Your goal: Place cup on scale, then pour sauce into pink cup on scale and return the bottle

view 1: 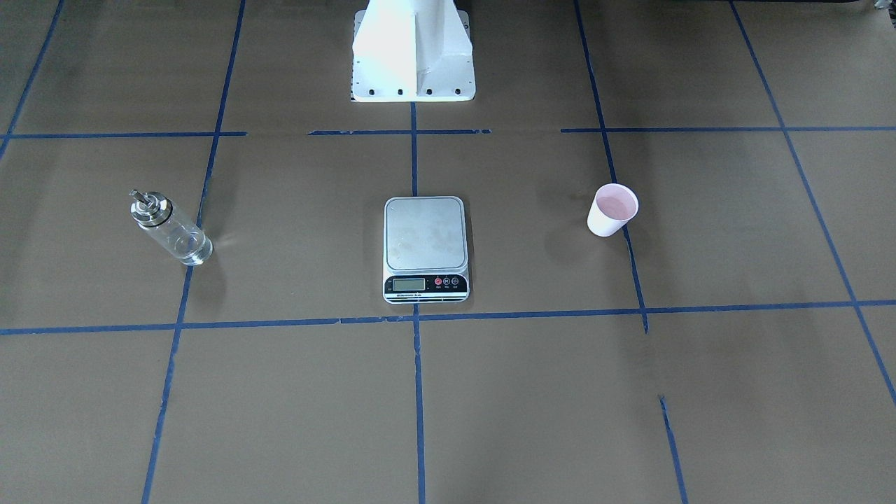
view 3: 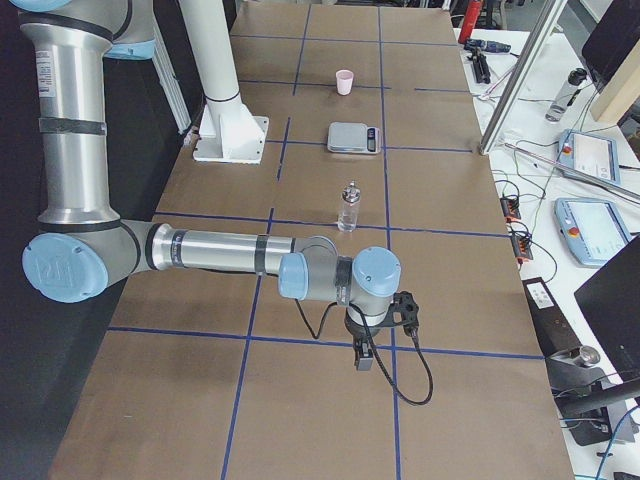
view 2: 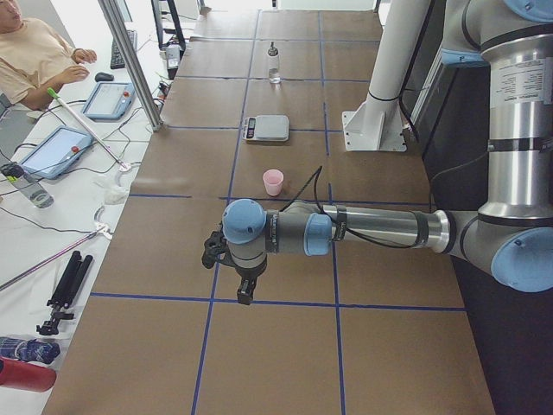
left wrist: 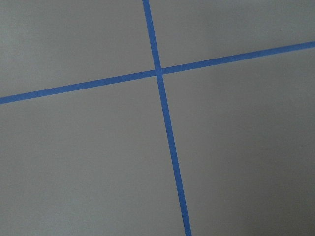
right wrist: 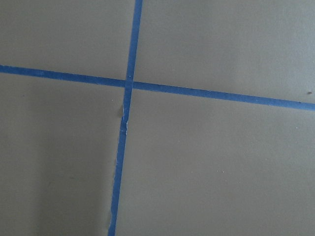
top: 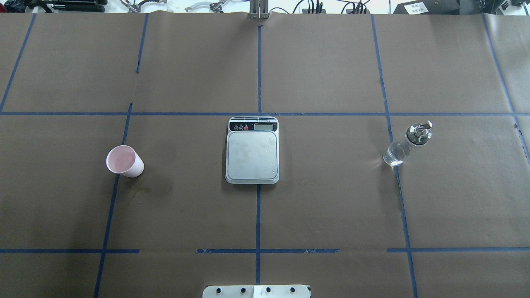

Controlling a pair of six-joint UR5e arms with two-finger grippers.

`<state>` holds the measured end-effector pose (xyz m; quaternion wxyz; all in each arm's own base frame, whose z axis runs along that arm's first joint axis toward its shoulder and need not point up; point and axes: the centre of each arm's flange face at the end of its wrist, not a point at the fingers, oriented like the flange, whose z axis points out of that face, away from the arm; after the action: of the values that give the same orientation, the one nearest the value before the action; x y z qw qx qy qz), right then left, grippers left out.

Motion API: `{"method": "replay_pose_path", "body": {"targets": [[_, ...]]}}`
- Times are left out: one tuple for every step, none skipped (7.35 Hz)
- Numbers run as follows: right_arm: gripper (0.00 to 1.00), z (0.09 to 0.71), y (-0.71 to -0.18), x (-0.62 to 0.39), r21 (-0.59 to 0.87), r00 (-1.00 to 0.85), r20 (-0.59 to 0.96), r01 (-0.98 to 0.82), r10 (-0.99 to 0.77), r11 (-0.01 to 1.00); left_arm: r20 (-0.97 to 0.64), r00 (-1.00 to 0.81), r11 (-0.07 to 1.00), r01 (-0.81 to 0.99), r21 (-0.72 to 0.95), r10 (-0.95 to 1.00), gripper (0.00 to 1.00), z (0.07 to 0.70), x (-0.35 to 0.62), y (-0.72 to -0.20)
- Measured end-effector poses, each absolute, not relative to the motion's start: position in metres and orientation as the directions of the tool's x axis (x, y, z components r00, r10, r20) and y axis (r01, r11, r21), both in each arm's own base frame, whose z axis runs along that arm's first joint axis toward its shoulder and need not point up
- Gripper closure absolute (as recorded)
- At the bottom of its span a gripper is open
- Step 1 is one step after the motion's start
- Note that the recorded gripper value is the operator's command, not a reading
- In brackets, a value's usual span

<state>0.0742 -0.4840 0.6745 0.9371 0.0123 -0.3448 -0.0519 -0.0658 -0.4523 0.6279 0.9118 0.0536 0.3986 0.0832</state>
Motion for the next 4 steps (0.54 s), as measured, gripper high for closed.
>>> {"method": "replay_pose_path", "body": {"targets": [[0.0,0.6746,-0.484,0.0741,0.059,0.757,0.645,0.089,-0.106,0.994,-0.718,0.668,0.981,-0.109,0.163,0.194,0.0,0.6284,-0.0658,-0.4519],[0.0,0.6739,-0.4841,0.0739,0.061,0.756,0.646,0.09,-0.108,0.994,-0.718,0.668,0.981,-0.109,0.163,0.194,0.0,0.6286,-0.0661,-0.4514],[0.0,0.6717,-0.4852,0.0726,0.074,0.754,0.646,0.092,-0.118,0.993,-0.717,0.668,0.98,-0.11,0.168,0.198,0.0,0.6272,-0.0663,-0.4521],[0.0,0.6679,-0.4878,0.0698,0.103,0.752,0.644,0.097,-0.141,0.99,-0.715,0.669,0.978,-0.111,0.175,0.204,0.0,0.6255,-0.0662,-0.4534]]}}
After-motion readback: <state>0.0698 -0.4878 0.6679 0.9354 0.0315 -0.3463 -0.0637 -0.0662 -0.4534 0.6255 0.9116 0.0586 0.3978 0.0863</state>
